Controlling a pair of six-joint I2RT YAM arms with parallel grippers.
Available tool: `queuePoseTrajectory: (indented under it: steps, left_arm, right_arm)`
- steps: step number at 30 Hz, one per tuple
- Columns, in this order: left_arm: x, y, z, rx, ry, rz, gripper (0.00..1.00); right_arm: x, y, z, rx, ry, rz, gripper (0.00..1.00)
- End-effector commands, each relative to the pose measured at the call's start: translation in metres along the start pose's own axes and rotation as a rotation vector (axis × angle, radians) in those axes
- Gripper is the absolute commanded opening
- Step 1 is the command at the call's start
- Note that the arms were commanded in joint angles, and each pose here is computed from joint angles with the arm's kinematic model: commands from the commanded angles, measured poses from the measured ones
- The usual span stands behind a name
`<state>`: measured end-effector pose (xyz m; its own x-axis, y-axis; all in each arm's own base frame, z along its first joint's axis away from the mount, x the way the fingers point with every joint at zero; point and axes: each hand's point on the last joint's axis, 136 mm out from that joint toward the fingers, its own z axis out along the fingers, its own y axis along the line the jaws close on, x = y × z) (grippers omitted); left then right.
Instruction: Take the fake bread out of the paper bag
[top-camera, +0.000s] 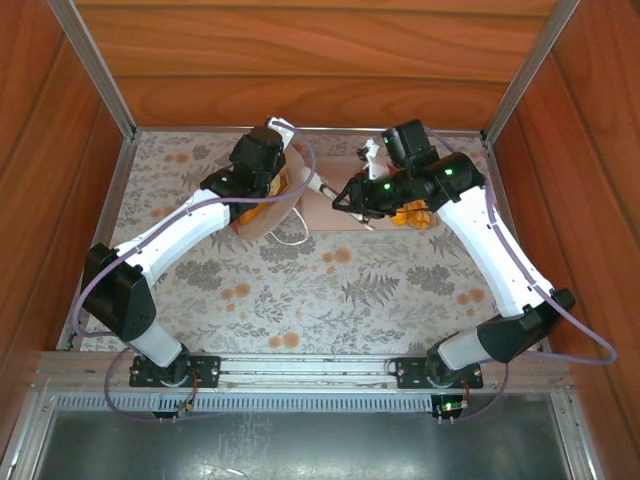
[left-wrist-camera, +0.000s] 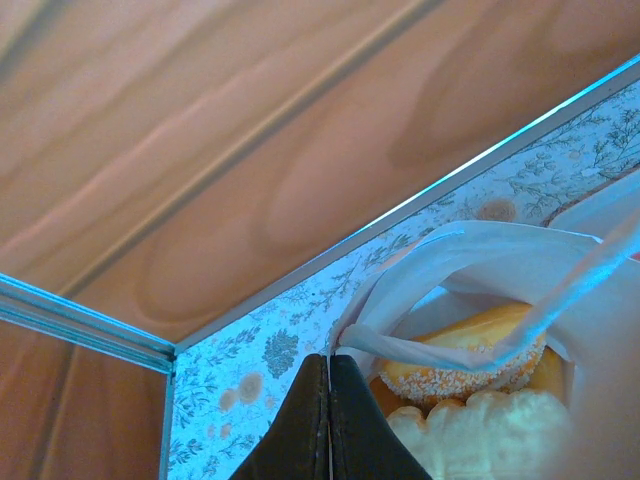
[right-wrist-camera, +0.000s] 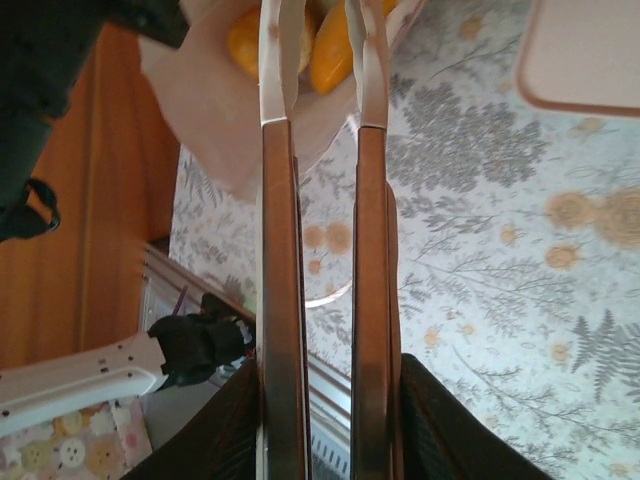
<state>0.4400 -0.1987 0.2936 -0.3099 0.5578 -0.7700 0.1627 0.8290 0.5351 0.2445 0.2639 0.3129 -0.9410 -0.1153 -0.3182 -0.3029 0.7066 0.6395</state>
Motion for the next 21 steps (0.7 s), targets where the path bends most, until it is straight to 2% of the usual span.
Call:
queuePoseTrajectory:
  steps: [1,8,21]
  left_arm:
    - [-0.020,0.010,-0.008,-0.016,-0.058,-0.069,0.00]
    - [-0.020,0.012,-0.007,-0.023,-0.043,-0.076,0.00]
    - [-0.021,0.009,-0.009,-0.001,-0.044,-0.098,0.00]
  right_arm:
    - [0.000,0.019,0.009,-0.053,0.019,-0.021,0.35]
    - [0.009,0.039,0.037,-0.089,0.075,-0.074,0.37]
    - [-0.003,0.041,0.094,-0.126,0.083,-0.071,0.43]
